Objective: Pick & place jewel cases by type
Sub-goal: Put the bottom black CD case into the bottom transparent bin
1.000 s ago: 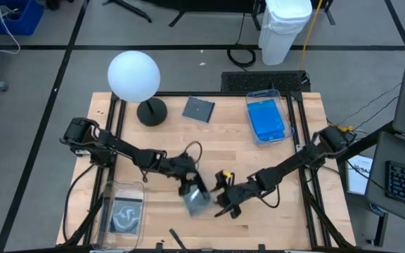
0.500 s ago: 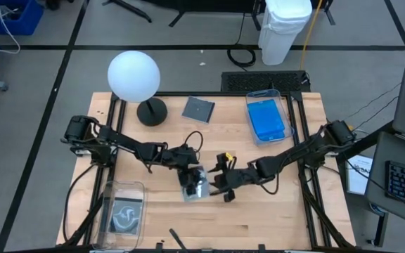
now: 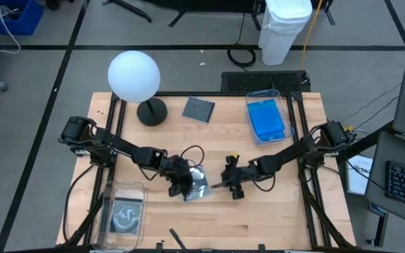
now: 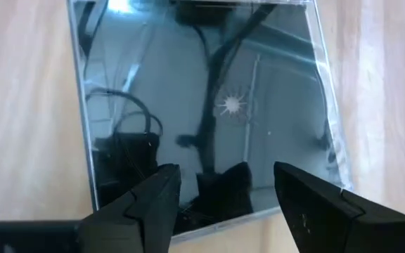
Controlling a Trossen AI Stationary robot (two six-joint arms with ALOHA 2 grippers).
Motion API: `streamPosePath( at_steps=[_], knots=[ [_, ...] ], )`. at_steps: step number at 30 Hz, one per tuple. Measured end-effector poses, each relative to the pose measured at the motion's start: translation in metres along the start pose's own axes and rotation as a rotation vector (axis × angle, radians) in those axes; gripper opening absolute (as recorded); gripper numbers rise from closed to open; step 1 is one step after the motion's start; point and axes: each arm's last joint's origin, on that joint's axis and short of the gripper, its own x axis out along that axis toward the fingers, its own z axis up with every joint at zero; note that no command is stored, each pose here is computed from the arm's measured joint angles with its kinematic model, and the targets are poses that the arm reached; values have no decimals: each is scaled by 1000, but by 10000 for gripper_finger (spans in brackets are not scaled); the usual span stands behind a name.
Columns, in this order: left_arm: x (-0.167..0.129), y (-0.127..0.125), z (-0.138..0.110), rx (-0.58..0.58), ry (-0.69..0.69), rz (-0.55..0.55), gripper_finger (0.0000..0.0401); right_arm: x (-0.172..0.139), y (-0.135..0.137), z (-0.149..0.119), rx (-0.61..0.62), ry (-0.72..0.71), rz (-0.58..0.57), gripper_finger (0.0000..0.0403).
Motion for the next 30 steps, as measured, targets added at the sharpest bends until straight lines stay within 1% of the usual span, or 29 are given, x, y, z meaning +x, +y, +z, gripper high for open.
streamPosePath(
  at_steps=[4, 6, 8, 11, 13, 14, 16, 19, 22, 23, 26, 30],
  knots=[
    [-2, -8, -1, -12, 54, -51, 236, 3, -13, -12, 43, 5, -19, 210],
    [-10, -16, 1, -6, 91, -75, 236, 4, -18, -15, 64, -21, 3, 210],
    [-18, -24, 3, 2, 124, -67, 236, 5, -21, -17, 78, -53, 18, 210],
    [-44, -47, 18, 71, 3, -78, 236, 6, -25, -17, 86, -82, 32, 210],
    [-54, -56, 21, 66, -26, -79, 236, 7, -27, -15, 85, -101, 41, 210],
    [-57, -59, 19, 54, -25, -63, 236, 7, -27, -15, 85, -107, 40, 210],
    [-57, -61, 9, 15, 23, -11, 236, 10, -27, -13, 72, -134, 40, 210],
    [-58, -65, -1, -30, 70, 35, 237, 13, -26, -14, 32, -134, 40, 210],
    [-50, -61, -17, -124, 169, 150, 237, 17, -26, -12, 4, -141, 64, 210],
    [-47, -61, -20, -154, 184, 173, 237, 19, -26, -12, -2, -137, 69, 210],
    [-41, -66, -23, -233, 197, 179, 237, 25, -28, -8, -23, -143, 82, 210],
    [-22, -66, -32, -335, 302, 196, 237, 27, -30, -2, -59, -157, 74, 210]
  ],
)
